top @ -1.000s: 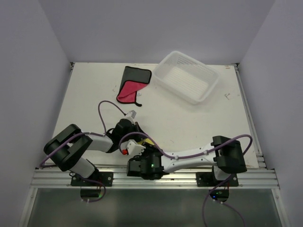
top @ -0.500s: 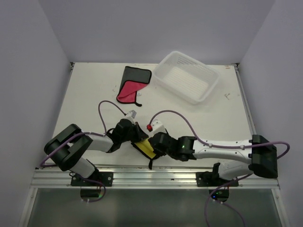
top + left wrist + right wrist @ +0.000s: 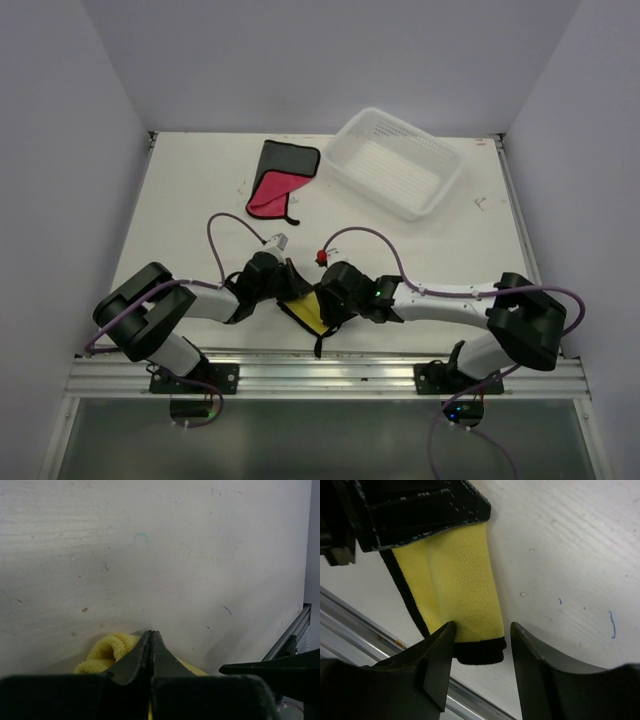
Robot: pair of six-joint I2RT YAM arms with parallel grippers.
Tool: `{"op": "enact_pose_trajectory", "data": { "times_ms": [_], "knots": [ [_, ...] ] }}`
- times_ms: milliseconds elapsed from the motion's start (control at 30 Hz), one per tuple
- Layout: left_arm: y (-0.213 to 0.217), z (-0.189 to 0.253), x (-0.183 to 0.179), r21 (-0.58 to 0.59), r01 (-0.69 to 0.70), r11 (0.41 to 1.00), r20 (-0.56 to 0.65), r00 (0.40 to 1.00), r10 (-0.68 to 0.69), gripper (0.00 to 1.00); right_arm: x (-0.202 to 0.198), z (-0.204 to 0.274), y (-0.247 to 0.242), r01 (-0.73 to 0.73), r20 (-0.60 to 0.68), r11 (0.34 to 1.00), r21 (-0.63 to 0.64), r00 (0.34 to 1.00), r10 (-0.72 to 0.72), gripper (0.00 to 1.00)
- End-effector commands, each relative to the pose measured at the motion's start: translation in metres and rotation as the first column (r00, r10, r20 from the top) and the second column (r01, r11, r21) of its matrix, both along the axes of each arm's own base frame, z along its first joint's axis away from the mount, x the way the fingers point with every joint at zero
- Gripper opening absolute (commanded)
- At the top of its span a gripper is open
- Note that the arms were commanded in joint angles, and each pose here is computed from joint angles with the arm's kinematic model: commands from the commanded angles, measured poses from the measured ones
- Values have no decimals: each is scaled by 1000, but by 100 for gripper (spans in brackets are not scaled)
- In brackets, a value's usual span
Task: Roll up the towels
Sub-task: Roll the towel
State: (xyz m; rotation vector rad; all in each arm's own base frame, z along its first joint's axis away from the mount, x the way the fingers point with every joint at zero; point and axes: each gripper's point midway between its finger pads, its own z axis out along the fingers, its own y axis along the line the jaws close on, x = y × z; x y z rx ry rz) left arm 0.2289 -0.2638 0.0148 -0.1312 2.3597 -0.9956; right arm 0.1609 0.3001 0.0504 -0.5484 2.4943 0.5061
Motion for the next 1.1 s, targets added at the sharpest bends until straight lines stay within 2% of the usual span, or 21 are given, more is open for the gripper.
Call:
{"op": "enact_pose_trajectory", "data": {
  "times_ms": [0,300,500,700,867,1067],
  "knots": [
    [23,-35,-18,124,-6,992,-70,997,15,0,-8,-15,5,-7,-57,1000,24,998,8,52],
    [22,-34,-16,125,-7,992,-64,998,15,0,-24,-40,-10,-3,-115,1000,7,993,4,50],
    [22,-26,-13,134,-8,991,-49,999,15,0,-30,-50,-11,0,-145,1000,14,989,2,26],
    [15,0,6,135,-20,991,22,1000,17,0,-22,-41,-7,14,-109,999,29,994,-11,1],
    [11,22,25,173,-34,984,71,997,22,4,-8,-36,-3,95,-69,994,56,993,-91,0],
    [19,53,53,229,-88,970,149,987,54,15,25,-35,6,306,-30,951,41,952,-305,0]
  ]
}}
